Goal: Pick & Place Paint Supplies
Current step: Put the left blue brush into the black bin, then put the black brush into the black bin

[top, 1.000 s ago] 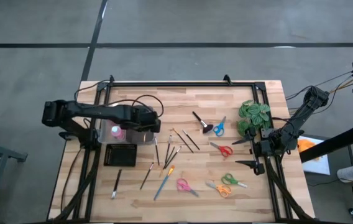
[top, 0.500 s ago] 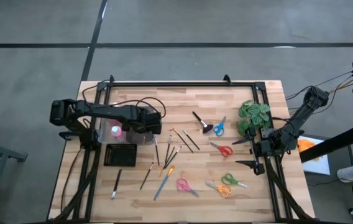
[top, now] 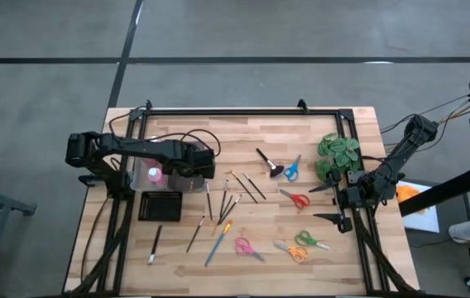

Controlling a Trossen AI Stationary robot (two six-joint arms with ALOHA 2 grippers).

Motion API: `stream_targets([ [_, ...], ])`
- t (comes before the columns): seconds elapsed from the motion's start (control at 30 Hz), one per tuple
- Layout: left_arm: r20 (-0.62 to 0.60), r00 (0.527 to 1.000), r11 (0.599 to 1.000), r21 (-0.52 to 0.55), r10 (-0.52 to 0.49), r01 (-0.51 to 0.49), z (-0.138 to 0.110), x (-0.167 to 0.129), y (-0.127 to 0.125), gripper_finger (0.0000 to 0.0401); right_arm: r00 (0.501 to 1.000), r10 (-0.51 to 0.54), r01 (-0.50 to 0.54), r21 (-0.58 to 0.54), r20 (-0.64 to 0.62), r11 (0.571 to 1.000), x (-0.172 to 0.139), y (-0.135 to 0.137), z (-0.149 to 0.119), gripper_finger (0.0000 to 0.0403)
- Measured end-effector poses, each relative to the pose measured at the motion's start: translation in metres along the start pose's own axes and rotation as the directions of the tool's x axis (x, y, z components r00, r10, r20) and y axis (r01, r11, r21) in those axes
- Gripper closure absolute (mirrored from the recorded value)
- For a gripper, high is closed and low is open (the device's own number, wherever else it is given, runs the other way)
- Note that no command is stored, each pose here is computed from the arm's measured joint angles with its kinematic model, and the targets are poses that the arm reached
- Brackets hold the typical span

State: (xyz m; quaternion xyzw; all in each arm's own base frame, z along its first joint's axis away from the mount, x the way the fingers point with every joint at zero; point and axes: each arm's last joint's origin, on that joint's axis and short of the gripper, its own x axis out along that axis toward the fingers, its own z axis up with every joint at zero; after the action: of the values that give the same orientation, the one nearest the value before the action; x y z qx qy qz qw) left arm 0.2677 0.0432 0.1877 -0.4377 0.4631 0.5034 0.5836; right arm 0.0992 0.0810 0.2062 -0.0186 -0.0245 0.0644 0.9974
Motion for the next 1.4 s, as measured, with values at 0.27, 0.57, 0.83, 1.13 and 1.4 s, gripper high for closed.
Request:
stream_targets([
  [0.27, -0.007, 1.000, 1.000, -0.001, -0.007, 0.007, 0.000, 0.000, -0.001, 0.0317, 1.000, 0.000, 0.000, -0.002, -0.001, 1.000, 0.000, 0.000, 0.000, 0.0062],
  [0.57, -0.006, 1.000, 1.000, -0.001, -0.012, 0.012, 0.000, 0.000, -0.001, 0.0304, 1.000, 0.000, 0.000, -0.001, 0.000, 1.000, 0.000, 0.000, 0.000, 0.0062],
  [0.83, 0.000, 0.999, 0.999, 0.016, -0.032, 0.032, 0.002, -0.005, -0.004, 0.0304, 1.000, 0.000, 0.000, -0.002, 0.000, 1.000, 0.000, 0.000, 0.000, 0.0062],
  [1.13, 0.008, 0.996, 0.986, 0.142, -0.091, 0.089, 0.003, -0.029, -0.018, 0.0304, 1.000, 0.000, 0.000, -0.001, 0.000, 1.000, 0.000, 0.000, 0.000, 0.0062],
  [1.4, 0.024, 0.985, 0.948, 0.276, -0.172, 0.159, -0.020, -0.061, -0.035, 0.0302, 1.000, 0.000, 0.000, -0.001, 0.000, 1.000, 0.000, 0.000, 0.000, 0.0062],
])
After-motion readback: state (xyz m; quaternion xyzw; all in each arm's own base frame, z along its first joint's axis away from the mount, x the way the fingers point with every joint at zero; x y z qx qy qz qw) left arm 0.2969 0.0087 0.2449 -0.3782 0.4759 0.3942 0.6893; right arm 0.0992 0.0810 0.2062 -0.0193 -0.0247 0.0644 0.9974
